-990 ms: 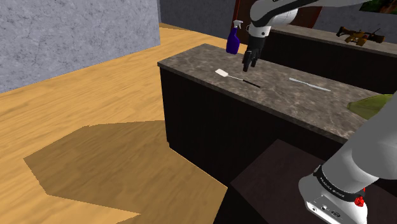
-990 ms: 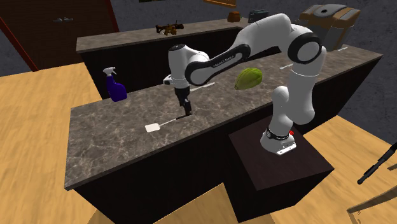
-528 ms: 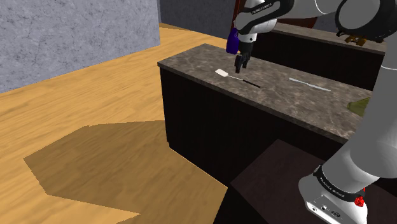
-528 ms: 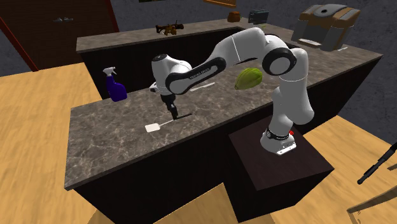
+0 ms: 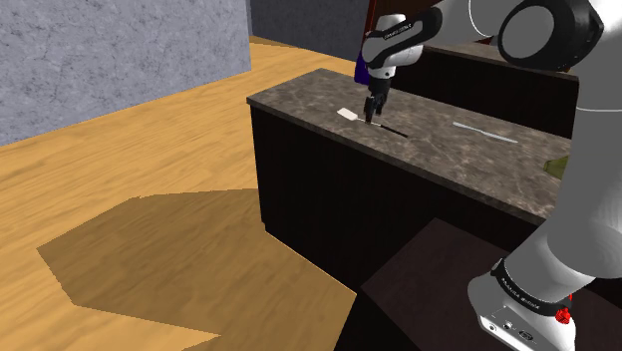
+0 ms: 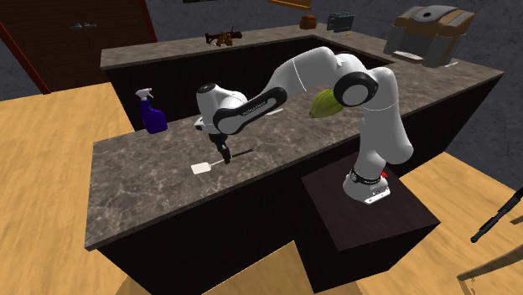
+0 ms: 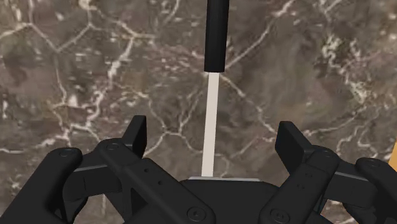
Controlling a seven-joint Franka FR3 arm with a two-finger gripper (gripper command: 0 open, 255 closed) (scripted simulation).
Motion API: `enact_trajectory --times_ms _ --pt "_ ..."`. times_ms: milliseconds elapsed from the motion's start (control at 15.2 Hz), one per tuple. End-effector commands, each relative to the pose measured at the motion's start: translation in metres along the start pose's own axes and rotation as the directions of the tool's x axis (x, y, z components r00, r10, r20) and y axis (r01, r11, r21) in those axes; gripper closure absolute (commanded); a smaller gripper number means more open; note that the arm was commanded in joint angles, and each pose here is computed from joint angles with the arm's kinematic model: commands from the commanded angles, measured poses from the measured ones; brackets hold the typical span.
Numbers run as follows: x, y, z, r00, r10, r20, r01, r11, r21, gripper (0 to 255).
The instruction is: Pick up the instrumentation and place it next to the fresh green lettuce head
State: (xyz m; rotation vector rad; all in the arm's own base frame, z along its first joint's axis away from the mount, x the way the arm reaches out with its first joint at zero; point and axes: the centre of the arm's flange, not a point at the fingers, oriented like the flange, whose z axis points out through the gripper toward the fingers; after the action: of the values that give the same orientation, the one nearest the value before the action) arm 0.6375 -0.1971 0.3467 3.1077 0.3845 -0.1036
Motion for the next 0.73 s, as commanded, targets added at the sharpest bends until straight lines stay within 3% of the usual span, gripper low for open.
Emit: enact_trajectory --times_ms 0,462,528,660 --pt "-0.0006 -0.0004 0.0082 1.000 0.000 0.000 0.000 1.000 0.000 0" --pt "-0.0005 -0.0004 0.0082 1.000 0.000 0.000 0.000 1.000 0.000 0" --pt "-0.0005 -0.0004 0.0082 1.000 0.000 0.000 0.000 1.000 0.000 255" --pt "-0.0005 -0.0004 0.0082 1.000 0.000 0.000 0.000 1.000 0.000 255"
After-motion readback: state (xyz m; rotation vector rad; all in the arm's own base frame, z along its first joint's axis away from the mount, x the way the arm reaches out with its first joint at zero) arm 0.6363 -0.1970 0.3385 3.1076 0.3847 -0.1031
